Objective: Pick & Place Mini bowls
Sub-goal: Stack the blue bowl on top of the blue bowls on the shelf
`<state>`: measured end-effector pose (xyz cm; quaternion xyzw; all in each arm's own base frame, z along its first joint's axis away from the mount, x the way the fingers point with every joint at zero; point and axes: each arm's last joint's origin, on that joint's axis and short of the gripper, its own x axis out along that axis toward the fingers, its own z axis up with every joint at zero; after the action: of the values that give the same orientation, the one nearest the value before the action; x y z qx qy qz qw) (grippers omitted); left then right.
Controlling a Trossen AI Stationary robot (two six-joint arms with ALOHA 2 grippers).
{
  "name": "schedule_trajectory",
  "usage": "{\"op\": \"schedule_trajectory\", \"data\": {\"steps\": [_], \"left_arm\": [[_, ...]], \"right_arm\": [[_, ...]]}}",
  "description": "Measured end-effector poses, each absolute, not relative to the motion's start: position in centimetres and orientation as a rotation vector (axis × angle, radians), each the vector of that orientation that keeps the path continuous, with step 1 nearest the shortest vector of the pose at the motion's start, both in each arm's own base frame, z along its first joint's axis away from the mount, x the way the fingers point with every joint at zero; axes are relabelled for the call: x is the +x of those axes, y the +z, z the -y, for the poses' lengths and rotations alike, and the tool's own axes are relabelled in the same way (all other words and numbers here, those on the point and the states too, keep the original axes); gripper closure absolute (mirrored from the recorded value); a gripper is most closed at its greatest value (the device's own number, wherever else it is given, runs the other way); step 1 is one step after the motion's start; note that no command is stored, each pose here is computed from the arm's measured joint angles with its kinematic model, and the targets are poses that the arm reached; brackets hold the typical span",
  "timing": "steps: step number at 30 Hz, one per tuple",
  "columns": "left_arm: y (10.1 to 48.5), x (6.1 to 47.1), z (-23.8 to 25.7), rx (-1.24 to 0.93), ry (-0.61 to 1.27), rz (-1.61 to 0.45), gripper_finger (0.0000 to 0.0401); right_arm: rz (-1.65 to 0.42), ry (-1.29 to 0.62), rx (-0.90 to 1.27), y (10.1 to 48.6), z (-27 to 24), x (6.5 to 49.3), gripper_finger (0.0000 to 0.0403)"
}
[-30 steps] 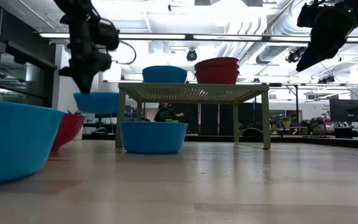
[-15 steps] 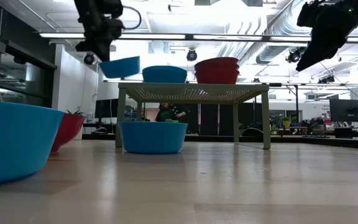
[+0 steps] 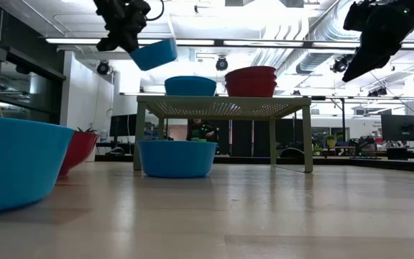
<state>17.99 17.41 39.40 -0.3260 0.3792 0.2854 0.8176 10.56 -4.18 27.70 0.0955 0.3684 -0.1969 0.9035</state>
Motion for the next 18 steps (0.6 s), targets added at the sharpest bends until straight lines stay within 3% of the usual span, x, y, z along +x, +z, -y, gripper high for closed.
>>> {"op": "schedule_trajectory", "data": {"steps": [7, 18], "left_arm": [[39.4, 20.6, -17.6, -0.691, 0.547, -0.742, 0.0401], [37.3, 24.5, -17.1, -0.695, 0.459, -0.808, 0.0401]], "right_arm": [[-0.758, -0.392, 0.198, 27.7, 4.1, 10.6, 0.0263], [-0.760, -0.372, 0.212, 27.7, 4.1, 10.6, 0.0263]]}}
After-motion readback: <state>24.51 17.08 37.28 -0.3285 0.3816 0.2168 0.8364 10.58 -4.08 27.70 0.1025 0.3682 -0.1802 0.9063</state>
